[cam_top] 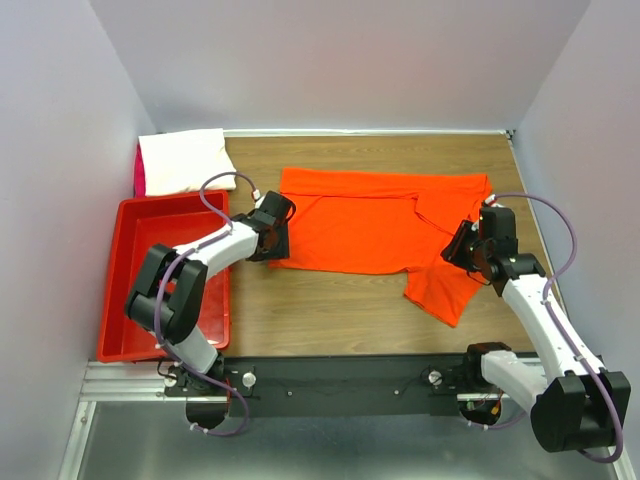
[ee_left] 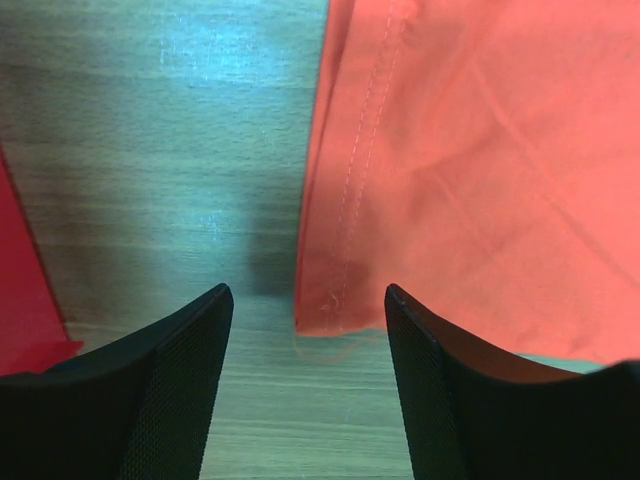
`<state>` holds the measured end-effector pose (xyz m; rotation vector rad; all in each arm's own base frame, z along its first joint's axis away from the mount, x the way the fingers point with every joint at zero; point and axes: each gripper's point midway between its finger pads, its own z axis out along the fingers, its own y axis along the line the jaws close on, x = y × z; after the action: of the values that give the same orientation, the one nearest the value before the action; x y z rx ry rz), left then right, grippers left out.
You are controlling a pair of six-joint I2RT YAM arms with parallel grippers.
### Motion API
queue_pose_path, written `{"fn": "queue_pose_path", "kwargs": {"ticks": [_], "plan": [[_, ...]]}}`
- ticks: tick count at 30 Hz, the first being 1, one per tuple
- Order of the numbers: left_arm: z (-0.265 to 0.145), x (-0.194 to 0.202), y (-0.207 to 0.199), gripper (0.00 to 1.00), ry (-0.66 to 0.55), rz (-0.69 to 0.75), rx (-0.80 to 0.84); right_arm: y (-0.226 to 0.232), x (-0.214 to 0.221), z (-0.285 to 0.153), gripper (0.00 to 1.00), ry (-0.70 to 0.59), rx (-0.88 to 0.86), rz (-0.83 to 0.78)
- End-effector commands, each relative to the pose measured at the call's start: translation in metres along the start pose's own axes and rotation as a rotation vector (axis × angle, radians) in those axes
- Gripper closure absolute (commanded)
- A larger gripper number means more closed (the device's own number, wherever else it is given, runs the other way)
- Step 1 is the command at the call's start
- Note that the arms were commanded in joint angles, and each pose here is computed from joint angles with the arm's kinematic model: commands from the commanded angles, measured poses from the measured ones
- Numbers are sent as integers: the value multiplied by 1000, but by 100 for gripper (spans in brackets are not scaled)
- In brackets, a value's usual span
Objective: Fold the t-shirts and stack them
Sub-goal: Fold the tshirt
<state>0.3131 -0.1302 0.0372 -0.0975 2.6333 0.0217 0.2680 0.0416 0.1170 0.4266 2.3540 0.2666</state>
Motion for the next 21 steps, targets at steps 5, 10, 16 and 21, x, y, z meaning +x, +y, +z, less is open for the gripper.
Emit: {"fn": "queue_pose_path", "kwargs": {"ticks": [5,10,16,21], "plan": [[-2,12,10,37,21,4,-42,-2,12,-1,58,41,1,-18],[3,16,7,41,43,19,-30,-1,11,0,58,43,-1,-19],[11,30,11,41,89,40,-45,-4,9,-1,58,28,17,-14],[17,38,6,42,107,48,-15,-3,6,0,58,38,25,-15]]}}
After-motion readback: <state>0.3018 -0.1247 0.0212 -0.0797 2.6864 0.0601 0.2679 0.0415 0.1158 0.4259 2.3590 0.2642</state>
